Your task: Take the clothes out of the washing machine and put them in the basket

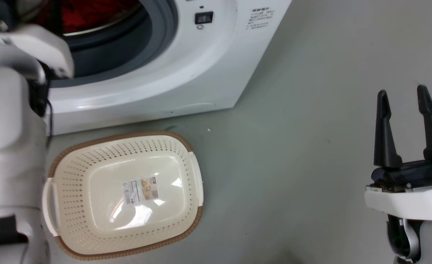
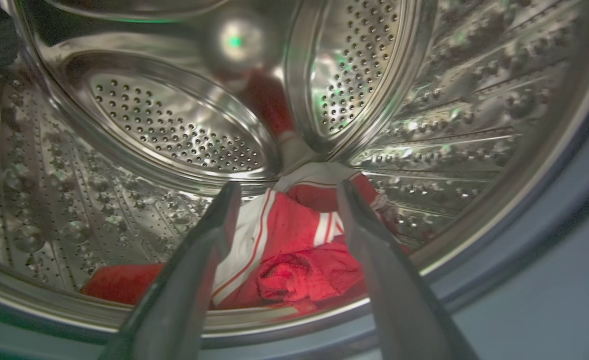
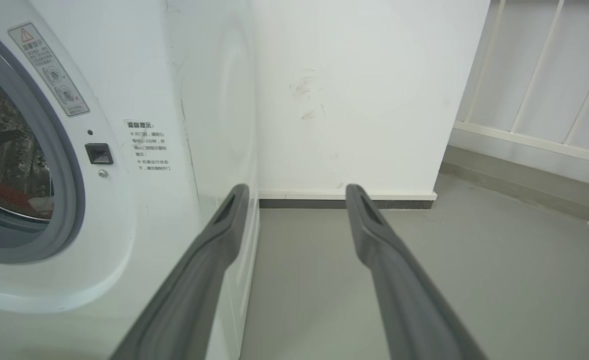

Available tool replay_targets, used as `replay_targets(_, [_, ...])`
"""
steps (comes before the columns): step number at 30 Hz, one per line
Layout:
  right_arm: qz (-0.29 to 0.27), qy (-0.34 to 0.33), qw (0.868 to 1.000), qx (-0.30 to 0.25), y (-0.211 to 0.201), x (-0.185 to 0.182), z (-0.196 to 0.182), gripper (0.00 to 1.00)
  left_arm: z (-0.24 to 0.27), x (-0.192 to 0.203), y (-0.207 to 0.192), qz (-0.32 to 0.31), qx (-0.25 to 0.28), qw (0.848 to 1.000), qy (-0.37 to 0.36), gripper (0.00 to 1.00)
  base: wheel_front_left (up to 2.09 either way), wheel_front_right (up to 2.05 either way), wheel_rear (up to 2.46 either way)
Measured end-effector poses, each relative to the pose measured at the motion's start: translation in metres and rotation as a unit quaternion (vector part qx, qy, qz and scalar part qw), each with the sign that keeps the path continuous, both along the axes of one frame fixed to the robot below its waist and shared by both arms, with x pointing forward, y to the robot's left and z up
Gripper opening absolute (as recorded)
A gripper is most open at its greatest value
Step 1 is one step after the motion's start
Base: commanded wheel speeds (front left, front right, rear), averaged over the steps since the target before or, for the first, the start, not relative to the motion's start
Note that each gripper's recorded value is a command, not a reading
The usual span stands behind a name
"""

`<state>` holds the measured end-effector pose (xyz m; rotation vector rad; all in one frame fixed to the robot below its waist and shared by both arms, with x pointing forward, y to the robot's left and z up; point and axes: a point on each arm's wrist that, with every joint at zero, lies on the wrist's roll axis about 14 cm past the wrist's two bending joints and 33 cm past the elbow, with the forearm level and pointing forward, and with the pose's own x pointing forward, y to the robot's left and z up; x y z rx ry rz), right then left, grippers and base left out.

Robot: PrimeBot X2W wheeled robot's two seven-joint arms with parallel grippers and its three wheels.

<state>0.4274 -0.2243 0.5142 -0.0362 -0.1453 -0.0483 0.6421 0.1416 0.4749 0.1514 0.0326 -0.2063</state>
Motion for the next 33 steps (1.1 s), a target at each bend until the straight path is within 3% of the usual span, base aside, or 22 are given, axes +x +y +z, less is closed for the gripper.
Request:
replay_targets(13, [-0.026,0.013,1.0,0.005,-0.022,0.024,-0.022,1.0,-0.07,0.087,-0.006,-0.001,0.05,0.989,0.136,1.0,0.0,0.0,0.0])
replay_targets(18, [-0.04,0.03,0.999,0.005,-0.032,0.03,-0.037,1.0,-0.123,0.11,-0.021,-0.005,0.068,0.969,0.239,1.0,0.0,0.0,0.0])
replay_targets(23, [-0.046,0.033,0.998,0.005,-0.037,0.031,-0.041,1.0,-0.136,0.12,-0.029,-0.009,0.079,0.956,0.284,1.0,0.0,0.0,0.0])
replay_targets(33, [-0.054,0.034,0.998,-0.003,-0.043,0.032,-0.041,1.0,-0.165,0.126,-0.034,-0.003,0.089,0.911,0.403,1.0,0.0,0.0,0.0])
